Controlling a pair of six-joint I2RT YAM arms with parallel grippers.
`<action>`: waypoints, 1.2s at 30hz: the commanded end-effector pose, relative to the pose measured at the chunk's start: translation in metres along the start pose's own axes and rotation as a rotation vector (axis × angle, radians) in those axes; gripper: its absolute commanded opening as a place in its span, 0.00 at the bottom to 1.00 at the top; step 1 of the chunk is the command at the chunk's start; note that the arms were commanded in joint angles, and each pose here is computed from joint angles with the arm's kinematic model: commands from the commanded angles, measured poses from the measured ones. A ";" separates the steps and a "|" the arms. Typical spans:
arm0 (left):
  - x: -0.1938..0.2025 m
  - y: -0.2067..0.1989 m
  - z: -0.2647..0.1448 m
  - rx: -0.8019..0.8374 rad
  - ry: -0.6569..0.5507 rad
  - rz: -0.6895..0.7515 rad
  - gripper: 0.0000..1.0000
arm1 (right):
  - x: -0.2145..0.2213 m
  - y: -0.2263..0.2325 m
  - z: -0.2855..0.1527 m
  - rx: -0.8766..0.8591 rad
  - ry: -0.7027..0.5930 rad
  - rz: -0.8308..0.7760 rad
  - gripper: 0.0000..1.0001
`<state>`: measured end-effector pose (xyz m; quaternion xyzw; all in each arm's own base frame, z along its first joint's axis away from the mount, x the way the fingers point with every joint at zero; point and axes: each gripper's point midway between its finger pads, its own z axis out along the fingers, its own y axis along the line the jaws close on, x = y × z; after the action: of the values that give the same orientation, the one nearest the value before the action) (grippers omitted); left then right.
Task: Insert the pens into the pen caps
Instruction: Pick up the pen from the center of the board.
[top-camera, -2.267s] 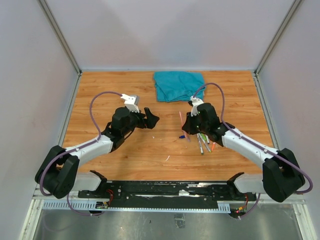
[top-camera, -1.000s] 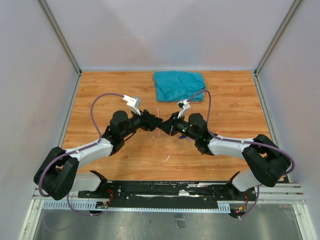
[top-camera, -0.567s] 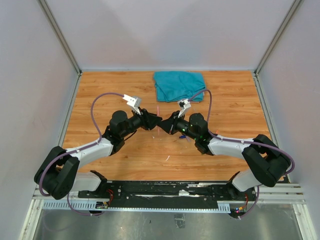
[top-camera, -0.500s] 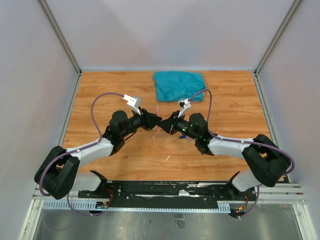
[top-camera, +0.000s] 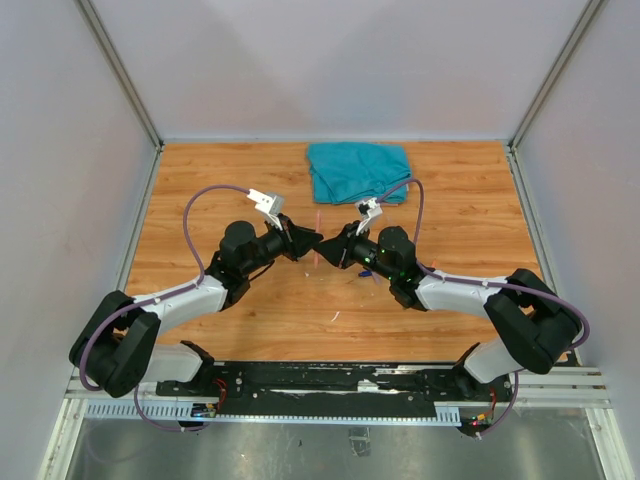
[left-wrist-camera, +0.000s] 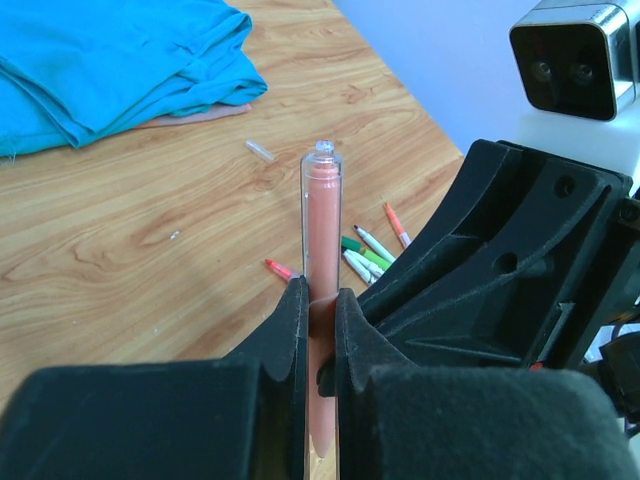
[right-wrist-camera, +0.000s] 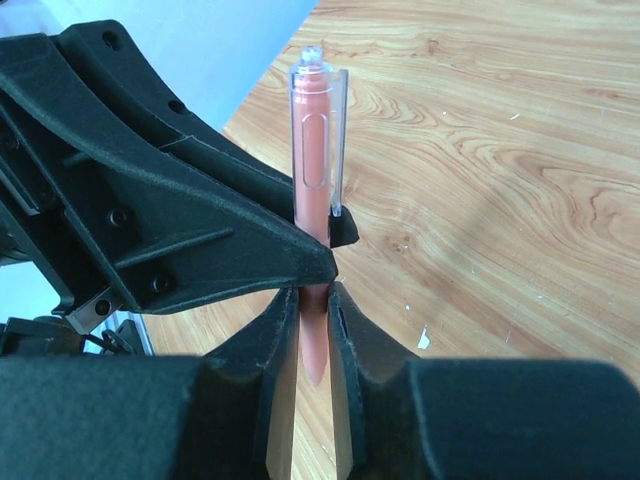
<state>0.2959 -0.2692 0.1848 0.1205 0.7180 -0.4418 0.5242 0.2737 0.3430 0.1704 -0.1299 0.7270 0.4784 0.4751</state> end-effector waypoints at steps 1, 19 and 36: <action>0.002 0.000 0.003 -0.004 0.013 0.025 0.01 | -0.023 0.025 -0.003 -0.072 -0.075 -0.064 0.22; 0.006 -0.001 0.005 0.012 0.041 0.036 0.00 | -0.044 0.000 -0.084 0.141 -0.033 -0.496 0.72; 0.021 -0.028 0.016 0.103 0.110 0.110 0.01 | -0.092 0.036 -0.139 0.061 -0.227 -0.950 0.72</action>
<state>0.2837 -0.2913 0.1682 0.1768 0.7332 -0.4342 0.4926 0.2270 0.2174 0.2582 -0.3437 0.5859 0.2081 0.7037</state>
